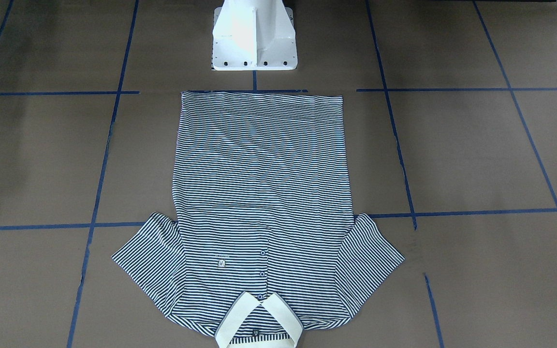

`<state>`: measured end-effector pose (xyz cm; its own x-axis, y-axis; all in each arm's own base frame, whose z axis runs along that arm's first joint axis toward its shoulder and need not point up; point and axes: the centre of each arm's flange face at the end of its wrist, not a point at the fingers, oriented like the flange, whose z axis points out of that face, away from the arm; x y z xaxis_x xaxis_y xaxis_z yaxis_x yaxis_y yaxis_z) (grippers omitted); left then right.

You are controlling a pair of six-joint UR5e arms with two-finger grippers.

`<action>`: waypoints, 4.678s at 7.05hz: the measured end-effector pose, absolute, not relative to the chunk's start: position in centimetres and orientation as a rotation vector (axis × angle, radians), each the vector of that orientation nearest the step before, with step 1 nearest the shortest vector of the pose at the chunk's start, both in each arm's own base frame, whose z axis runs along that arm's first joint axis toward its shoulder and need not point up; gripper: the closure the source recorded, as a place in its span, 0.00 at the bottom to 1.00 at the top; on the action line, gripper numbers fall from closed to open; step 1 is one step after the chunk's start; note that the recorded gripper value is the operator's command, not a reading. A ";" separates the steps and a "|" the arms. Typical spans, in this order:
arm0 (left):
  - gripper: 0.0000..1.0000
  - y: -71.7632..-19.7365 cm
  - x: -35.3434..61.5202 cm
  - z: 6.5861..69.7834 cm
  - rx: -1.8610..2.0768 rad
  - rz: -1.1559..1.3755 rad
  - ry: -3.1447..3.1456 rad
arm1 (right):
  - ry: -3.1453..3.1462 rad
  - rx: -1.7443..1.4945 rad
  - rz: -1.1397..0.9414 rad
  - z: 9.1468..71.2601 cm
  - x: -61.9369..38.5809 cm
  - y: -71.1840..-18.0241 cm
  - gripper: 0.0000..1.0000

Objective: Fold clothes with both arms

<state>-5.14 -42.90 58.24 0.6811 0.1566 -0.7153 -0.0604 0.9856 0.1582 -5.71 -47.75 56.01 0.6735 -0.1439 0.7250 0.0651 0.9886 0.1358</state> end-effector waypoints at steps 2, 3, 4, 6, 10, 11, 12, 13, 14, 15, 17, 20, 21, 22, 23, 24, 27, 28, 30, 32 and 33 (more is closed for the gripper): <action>0.00 -43.0 -5.1 58.0 0.133 0.128 0.813 | -0.802 0.080 -0.001 50.5 -16.2 -54.8 0.03; 0.00 -43.1 -5.1 57.6 0.141 0.132 0.812 | -0.806 0.078 0.073 47.5 -22.2 -58.4 0.09; 0.00 -43.2 -5.1 57.3 0.148 0.137 0.811 | -0.822 0.092 0.171 45.5 -27.6 -61.0 0.13; 0.00 -43.2 -5.0 57.0 0.155 0.143 0.810 | -0.878 0.113 0.377 43.7 -36.9 -64.3 0.22; 0.00 -43.3 -5.0 57.0 0.157 0.145 0.810 | -0.868 0.097 0.430 44.3 -41.0 -64.6 0.48; 0.00 -43.3 -5.0 57.0 0.157 0.145 0.810 | -0.865 0.097 0.432 44.4 -41.1 -64.6 0.99; 0.00 -43.3 -5.0 57.0 0.156 0.145 0.810 | -0.864 0.098 0.437 44.4 -41.1 -64.6 1.00; 0.00 -43.3 -5.0 57.0 0.156 0.145 0.810 | -0.863 0.098 0.439 44.4 -41.2 -64.6 1.00; 0.00 -43.3 -5.0 57.0 0.156 0.145 0.810 | -0.866 0.099 0.437 44.2 -41.3 -64.6 1.00; 0.00 -43.3 -5.0 57.0 0.157 0.145 0.810 | -0.876 0.104 0.437 43.4 -41.5 -64.6 1.00; 0.00 -43.2 -5.0 56.9 0.158 0.145 0.813 | -0.939 0.113 0.437 37.8 -43.8 -64.7 1.00; 0.00 -43.2 -4.8 56.4 0.161 0.145 0.852 | -0.971 0.114 0.508 28.8 -51.7 -64.0 1.00; 0.00 -43.2 -4.7 56.3 0.160 0.144 0.855 | -0.955 0.125 0.524 27.7 -53.3 -64.6 1.00; 0.00 -43.2 -4.7 56.3 0.161 0.144 0.856 | -0.939 0.137 0.537 27.3 -54.1 -65.3 0.43; 0.00 -43.2 -4.7 56.2 0.162 0.144 0.857 | -0.928 0.145 0.544 27.3 -54.5 -65.6 0.00; 0.00 -43.4 -4.6 55.7 0.181 0.152 0.861 | -0.926 0.150 0.543 27.2 -54.7 -65.6 0.00; 0.00 -46.8 0.5 52.6 0.283 0.181 0.985 | -0.957 0.186 0.507 26.0 -53.9 -64.5 0.00; 0.00 -49.8 4.3 50.8 0.265 0.136 1.017 | -0.977 0.197 0.501 26.2 -52.3 -63.6 0.00; 0.04 -57.9 15.2 45.6 0.132 -0.030 1.046 | -1.028 0.211 0.487 26.6 -49.1 -60.9 0.00; 0.14 -62.9 27.6 41.1 0.071 -0.136 1.002 | -1.064 0.185 0.477 28.5 -44.4 -60.2 0.00; 0.16 -64.4 31.4 40.6 0.077 -0.173 0.990 | -1.070 0.173 0.474 30.6 -41.4 -60.6 0.00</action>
<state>31.40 -64.45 40.59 0.5367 -0.1100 -0.8366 0.1802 0.9835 -0.0137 -41.45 -60.62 30.55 0.3912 0.2888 0.8738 -0.4529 0.8870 -0.0904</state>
